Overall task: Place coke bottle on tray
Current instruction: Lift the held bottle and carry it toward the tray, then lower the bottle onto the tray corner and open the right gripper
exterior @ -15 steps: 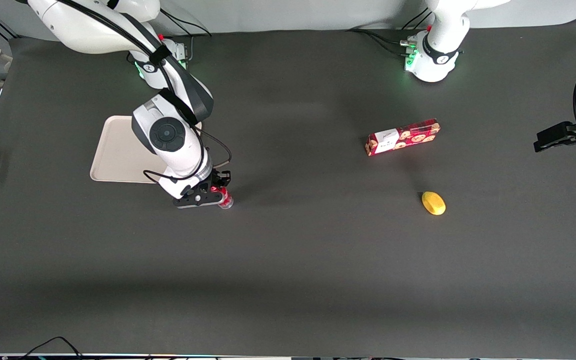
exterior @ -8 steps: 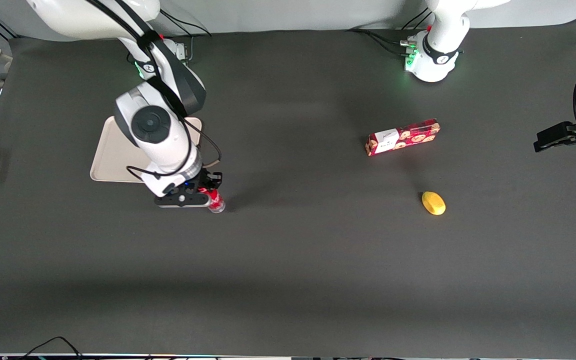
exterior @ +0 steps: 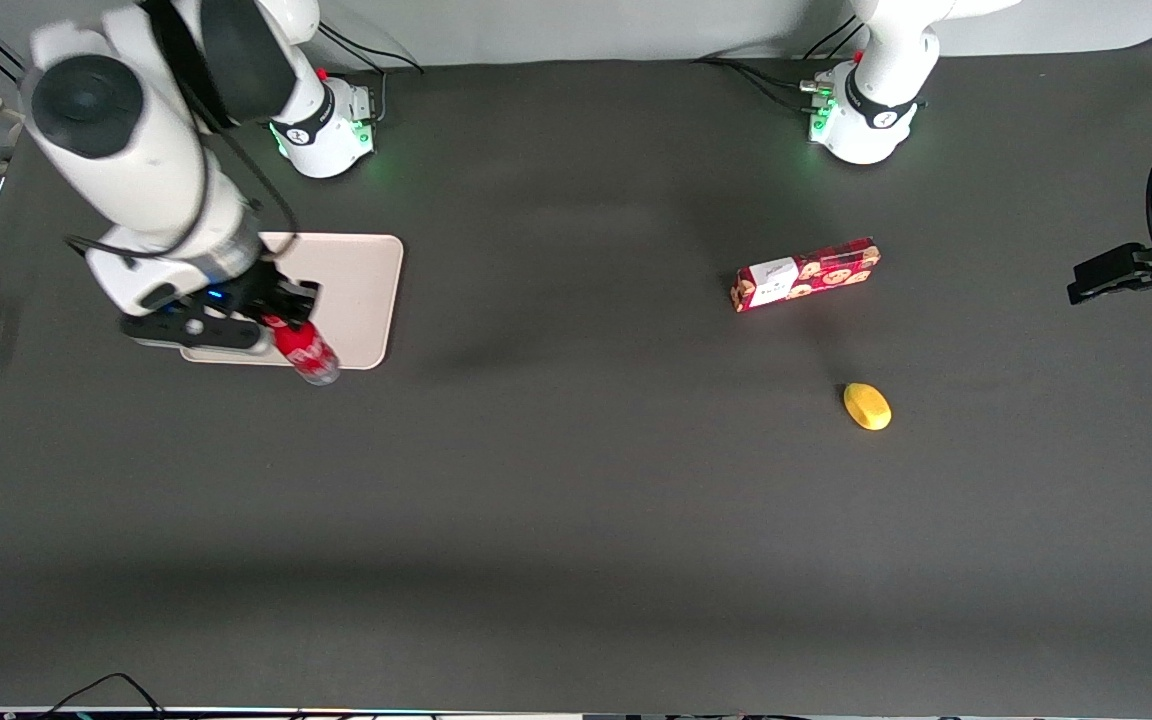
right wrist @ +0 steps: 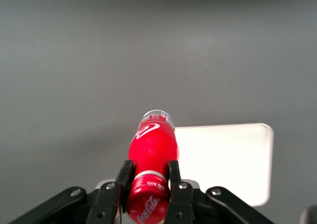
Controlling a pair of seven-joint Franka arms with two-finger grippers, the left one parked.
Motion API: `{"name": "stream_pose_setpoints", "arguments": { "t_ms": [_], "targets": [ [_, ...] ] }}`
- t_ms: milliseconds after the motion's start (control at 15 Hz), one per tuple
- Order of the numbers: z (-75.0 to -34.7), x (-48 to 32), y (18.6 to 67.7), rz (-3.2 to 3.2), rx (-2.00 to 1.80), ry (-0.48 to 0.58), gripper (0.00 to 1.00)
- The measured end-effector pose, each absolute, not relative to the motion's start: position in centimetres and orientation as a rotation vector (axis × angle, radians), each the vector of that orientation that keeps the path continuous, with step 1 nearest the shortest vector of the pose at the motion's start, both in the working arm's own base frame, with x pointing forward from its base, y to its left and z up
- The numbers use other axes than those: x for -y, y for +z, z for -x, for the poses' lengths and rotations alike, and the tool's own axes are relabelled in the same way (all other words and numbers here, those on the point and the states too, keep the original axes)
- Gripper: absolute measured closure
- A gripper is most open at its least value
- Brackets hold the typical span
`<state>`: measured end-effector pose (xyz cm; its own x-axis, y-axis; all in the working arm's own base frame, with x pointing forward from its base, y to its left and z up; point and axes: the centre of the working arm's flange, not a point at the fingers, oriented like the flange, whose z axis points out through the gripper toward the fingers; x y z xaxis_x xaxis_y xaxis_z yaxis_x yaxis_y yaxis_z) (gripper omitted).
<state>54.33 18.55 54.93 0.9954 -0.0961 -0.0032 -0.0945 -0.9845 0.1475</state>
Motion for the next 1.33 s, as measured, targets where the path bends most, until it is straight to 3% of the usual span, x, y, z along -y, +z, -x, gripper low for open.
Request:
{"name": "stream_pose_setpoints", "arguments": {
  "t_ms": [333, 600, 1333],
  "targets": [
    [-51.4, -7.8, 61.3, -2.988, 0.085, -0.099, 0.67],
    [-48.7, 0.2, 61.4, -3.016, 0.014, -0.110, 0.67],
    [-40.4, 15.6, 40.5, -3.126, -0.154, 0.006, 0.67]
  ]
}}
